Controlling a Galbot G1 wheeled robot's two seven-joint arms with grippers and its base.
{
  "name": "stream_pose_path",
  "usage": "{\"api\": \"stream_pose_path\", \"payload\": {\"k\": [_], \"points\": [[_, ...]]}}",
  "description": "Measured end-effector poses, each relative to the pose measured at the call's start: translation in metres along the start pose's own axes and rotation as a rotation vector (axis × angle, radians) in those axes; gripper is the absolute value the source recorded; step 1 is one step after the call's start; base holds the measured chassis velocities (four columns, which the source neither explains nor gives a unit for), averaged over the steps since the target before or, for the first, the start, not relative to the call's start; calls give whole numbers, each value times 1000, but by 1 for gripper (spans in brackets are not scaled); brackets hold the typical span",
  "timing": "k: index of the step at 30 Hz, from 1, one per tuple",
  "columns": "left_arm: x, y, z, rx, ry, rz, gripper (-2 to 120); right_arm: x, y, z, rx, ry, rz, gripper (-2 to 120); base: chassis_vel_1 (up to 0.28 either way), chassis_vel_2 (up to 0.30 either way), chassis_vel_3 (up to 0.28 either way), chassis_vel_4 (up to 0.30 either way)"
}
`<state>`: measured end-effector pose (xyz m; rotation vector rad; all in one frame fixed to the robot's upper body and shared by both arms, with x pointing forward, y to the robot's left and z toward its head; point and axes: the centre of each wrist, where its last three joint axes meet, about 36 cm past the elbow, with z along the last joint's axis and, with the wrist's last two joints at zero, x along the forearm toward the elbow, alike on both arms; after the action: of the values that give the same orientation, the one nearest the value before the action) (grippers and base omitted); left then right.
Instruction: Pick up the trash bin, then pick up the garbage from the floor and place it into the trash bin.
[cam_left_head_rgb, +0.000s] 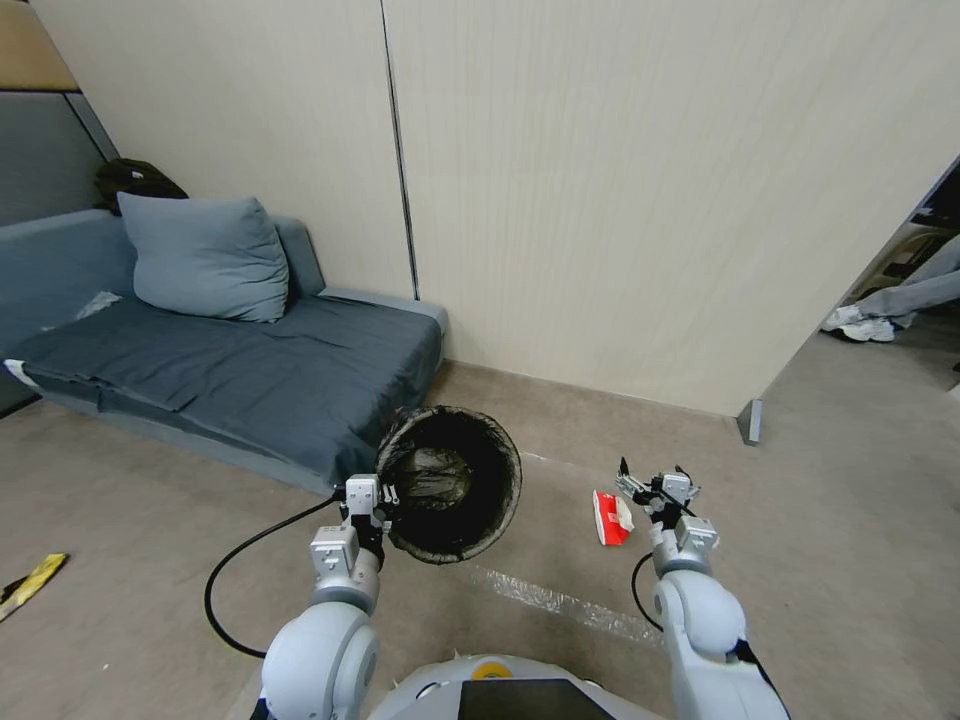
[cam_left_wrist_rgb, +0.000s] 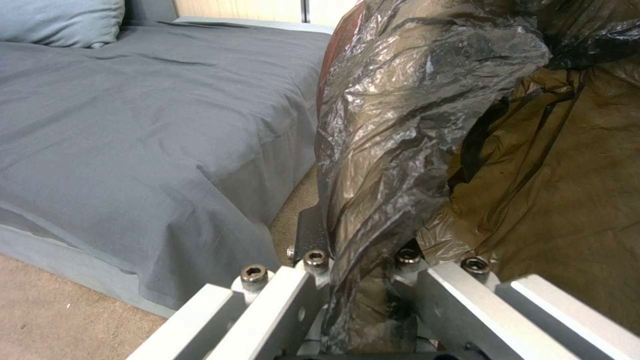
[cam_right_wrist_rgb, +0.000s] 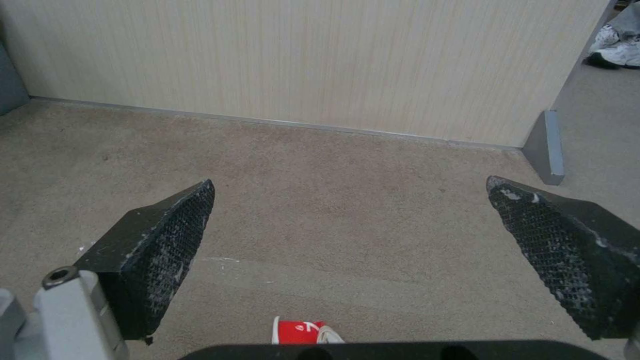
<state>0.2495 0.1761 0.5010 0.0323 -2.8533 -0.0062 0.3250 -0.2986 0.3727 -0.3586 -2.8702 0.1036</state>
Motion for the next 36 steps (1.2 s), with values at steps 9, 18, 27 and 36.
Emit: {"api": "stream_pose_path", "payload": {"k": [9, 18, 27, 36], "points": [[1, -1, 0, -1, -1, -1, 1, -27, -2, 46, 0, 127, -3, 100, 0, 0, 0, 0], [2, -1, -1, -1, -8, -6, 1, -33, -2, 60, 0, 160, -8, 100, 0, 0, 0, 0], [1, -2, -1, -1, -10, -7, 1, -31, 12, 94, 50, 196, -80, 100, 0, 0, 0, 0], [1, -2, -1, -3, -10, -8, 1, -36, 14, 119, 73, 228, -87, 100, 0, 0, 0, 0]]}}
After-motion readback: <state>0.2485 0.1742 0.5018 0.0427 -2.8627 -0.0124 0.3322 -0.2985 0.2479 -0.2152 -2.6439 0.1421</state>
